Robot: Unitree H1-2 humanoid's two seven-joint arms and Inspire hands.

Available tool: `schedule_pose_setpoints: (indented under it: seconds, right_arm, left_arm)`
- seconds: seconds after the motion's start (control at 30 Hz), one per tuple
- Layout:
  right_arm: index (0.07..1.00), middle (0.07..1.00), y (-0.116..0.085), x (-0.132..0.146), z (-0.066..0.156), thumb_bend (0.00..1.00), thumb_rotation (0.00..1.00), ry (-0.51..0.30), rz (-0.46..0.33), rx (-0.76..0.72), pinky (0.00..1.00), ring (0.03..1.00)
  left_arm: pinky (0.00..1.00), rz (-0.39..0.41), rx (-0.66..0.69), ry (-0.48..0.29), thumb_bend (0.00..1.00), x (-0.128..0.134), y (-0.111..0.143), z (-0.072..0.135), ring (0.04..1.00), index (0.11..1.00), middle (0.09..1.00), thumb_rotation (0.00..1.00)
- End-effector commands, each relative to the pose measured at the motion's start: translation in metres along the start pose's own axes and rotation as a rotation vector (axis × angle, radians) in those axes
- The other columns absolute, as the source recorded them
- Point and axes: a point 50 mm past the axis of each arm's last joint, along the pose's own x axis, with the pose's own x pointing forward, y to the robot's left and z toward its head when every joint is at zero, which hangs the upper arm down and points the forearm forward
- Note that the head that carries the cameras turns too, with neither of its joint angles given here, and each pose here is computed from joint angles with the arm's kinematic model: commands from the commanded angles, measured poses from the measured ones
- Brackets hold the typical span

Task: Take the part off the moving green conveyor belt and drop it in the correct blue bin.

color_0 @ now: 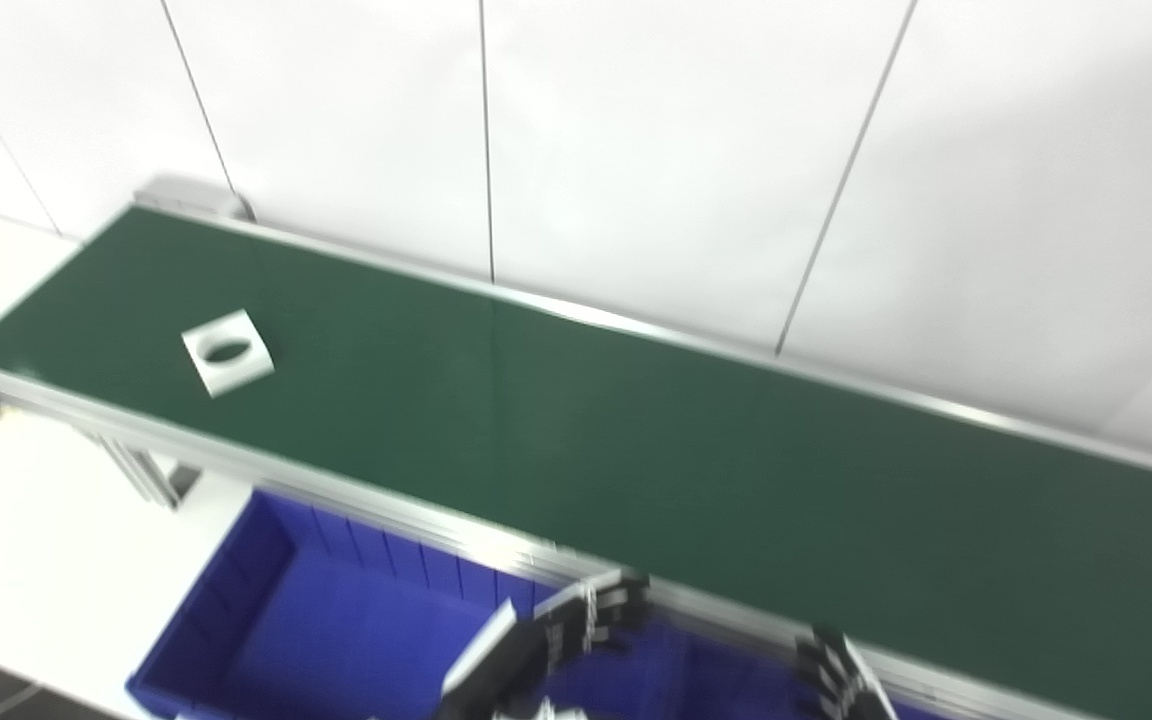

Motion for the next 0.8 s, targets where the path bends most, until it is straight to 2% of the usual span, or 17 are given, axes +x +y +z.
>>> schedule_pose_setpoints:
  seconds: [0.0, 0.23, 0.5, 0.77]
  right_arm:
    - [0.924, 0.884, -0.004, 0.006, 0.009, 0.76, 0.58, -0.084, -0.006, -0.002, 0.78, 0.848]
    - [0.928, 0.890, -0.002, 0.008, 0.004, 0.76, 0.57, -0.069, -0.005, -0.001, 0.80, 0.857]
    - [0.925, 0.881, 0.000, 0.013, 0.001, 0.75, 0.56, -0.078, -0.006, -0.003, 0.78, 0.845]
    - [0.927, 0.881, 0.002, 0.014, 0.003, 0.75, 0.56, -0.078, -0.004, 0.007, 0.78, 0.847]
  left_arm:
    - [0.73, -0.001, 0.016, -0.069, 0.90, 0.007, -0.002, 0.007, 0.795, 0.847, 0.825, 0.47]
    - [0.71, -0.005, 0.032, -0.071, 0.90, 0.009, 0.000, 0.002, 0.782, 0.841, 0.819, 0.47]
    - [0.70, -0.007, 0.039, -0.075, 0.91, 0.011, 0.005, 0.001, 0.774, 0.827, 0.813, 0.46]
    - [0.70, -0.016, 0.057, -0.095, 0.92, 0.010, 0.007, 0.013, 0.770, 0.827, 0.808, 0.47]
